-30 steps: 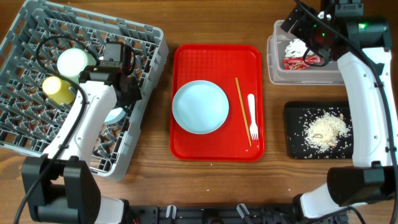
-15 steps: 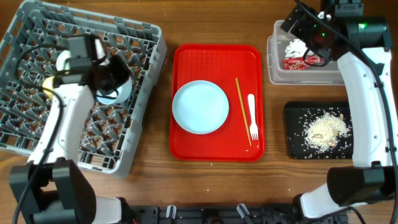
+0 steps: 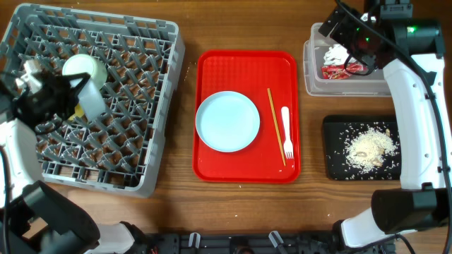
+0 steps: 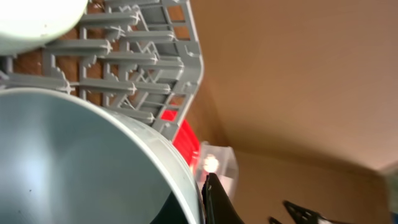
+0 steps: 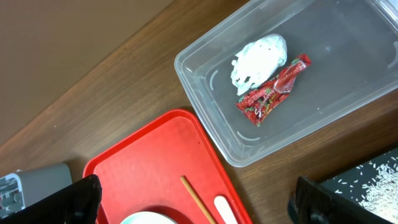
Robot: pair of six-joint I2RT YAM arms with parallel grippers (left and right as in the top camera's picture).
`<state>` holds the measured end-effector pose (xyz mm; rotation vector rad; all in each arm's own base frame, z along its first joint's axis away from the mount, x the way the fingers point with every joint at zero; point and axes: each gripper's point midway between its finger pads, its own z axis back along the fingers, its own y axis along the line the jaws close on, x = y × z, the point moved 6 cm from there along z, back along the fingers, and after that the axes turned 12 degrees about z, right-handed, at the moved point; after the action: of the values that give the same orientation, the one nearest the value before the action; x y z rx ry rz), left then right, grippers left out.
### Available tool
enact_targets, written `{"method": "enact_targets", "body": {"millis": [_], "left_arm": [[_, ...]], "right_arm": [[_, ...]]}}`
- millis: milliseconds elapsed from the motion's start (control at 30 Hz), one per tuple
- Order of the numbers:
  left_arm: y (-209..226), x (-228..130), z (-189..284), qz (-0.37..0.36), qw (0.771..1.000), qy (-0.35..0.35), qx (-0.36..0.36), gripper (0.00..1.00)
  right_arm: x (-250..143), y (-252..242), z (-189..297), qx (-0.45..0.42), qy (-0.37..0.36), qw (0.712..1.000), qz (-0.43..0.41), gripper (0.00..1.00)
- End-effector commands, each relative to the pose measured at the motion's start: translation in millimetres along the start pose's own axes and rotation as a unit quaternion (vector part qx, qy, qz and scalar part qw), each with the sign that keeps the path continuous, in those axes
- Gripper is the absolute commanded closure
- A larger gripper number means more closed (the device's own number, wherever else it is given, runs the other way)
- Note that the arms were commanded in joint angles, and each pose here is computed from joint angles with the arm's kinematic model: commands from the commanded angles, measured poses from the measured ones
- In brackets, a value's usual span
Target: Sort waste into correct bins and load items into the dishwasher rack
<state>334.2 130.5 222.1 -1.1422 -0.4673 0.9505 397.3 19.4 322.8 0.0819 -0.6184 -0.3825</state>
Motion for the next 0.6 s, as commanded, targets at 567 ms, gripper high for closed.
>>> {"method": "enact_targets", "body": {"millis": [567], "left_arm": [[37.5, -15.4, 15.0, 0.02, 0.993, 0.058, -0.101, 0.96]], "right_arm": [[-1.3, -1.9, -7.7, -0.012, 0.005, 1.0, -0.002, 0.0]]}}
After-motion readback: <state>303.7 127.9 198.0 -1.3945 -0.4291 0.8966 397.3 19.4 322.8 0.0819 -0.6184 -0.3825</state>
